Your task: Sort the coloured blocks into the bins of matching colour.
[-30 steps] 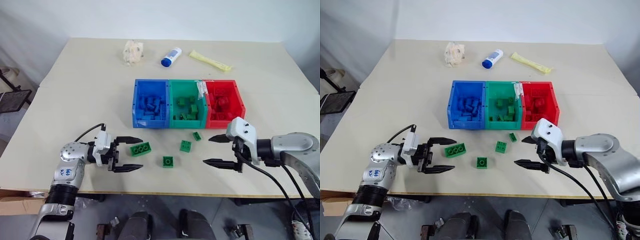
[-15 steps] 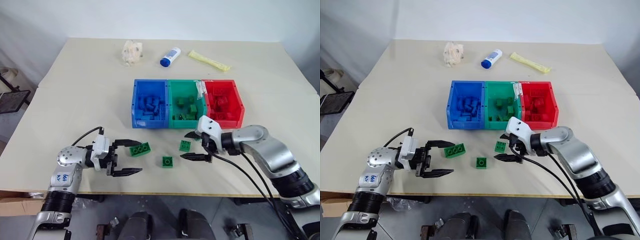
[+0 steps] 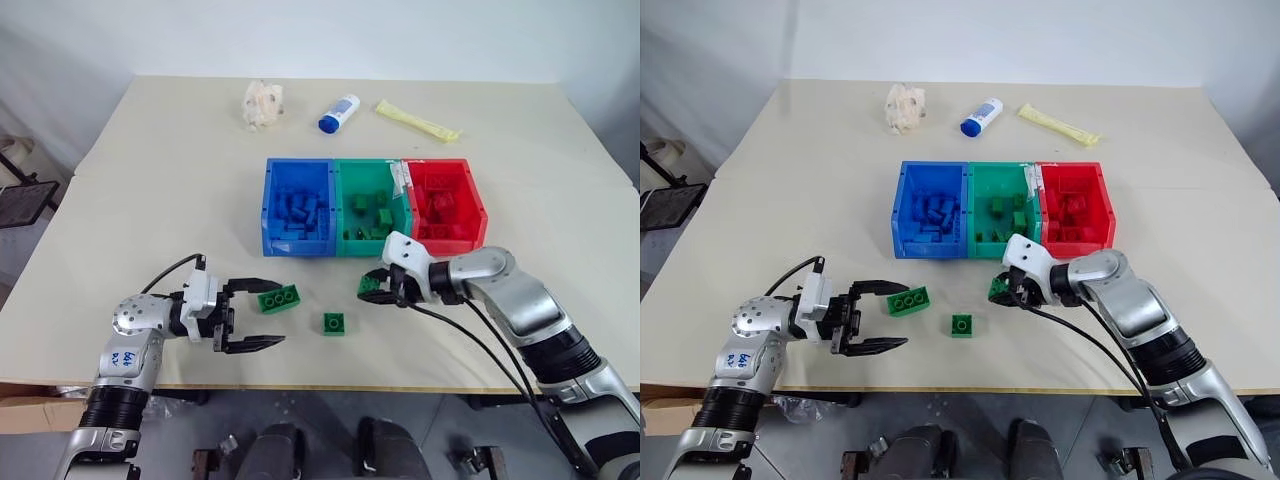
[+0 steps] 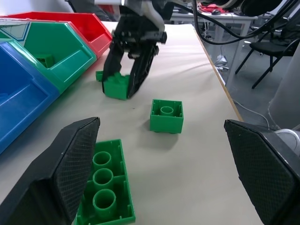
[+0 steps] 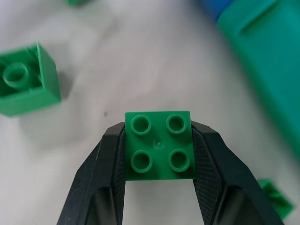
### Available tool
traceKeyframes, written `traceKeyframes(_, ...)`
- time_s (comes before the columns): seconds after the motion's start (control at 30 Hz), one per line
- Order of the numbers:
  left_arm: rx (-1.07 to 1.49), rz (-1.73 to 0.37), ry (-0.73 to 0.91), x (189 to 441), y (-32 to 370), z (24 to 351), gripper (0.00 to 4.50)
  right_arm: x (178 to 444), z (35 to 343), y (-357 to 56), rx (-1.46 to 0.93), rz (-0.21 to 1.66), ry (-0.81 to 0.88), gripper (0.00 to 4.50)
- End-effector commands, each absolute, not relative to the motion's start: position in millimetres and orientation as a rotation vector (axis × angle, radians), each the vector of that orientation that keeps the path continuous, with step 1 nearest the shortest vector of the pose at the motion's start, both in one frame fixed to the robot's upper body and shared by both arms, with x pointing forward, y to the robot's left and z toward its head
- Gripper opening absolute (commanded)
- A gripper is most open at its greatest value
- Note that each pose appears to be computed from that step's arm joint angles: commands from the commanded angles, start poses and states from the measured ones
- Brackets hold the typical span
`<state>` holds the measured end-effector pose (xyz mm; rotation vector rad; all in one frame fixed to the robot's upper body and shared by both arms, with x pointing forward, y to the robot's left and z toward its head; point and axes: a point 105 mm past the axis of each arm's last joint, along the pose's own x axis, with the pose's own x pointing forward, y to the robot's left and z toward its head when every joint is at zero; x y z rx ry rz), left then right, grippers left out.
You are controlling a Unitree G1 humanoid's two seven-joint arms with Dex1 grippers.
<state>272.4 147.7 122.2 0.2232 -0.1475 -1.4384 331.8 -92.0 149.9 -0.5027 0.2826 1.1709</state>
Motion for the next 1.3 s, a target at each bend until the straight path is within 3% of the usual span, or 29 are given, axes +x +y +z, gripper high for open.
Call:
traceKeyframes(0.03, 0.243, -1.423, -0.175, 275, 152, 131, 4.5, 338, 206, -87, -0.479, 1.134, 0.091, 1.49)
traceKeyframes(0.13, 0.245, -1.427, -0.178, 278, 152, 132, 4.5, 366, 236, -98, -0.48, 1.0, 0.013, 1.49)
traceKeyframes(0.23, 0.249, -1.432, -0.182, 282, 150, 132, 4.5, 386, 232, -108, -0.509, 0.92, 0.046, 2.47)
traceKeyframes(0.43, 0.256, -1.442, -0.194, 287, 148, 135, 4.5, 388, 230, -109, -0.53, 0.93, 0.031, 4.44)
traceKeyframes(0.53, 0.259, -1.444, -0.195, 289, 148, 136, 4.5, 384, 231, -111, -0.531, 0.942, 0.026, 4.48)
traceKeyframes(0.87, 0.265, -1.454, -0.2, 297, 148, 138, 4.5, 312, 206, -152, -0.514, 1.122, 0.14, 4.48)
traceKeyframes(1.3, 0.268, -1.464, -0.198, 300, 150, 138, 4.5, 247, 186, -232, -0.373, 0.906, 0.237, 4.48)
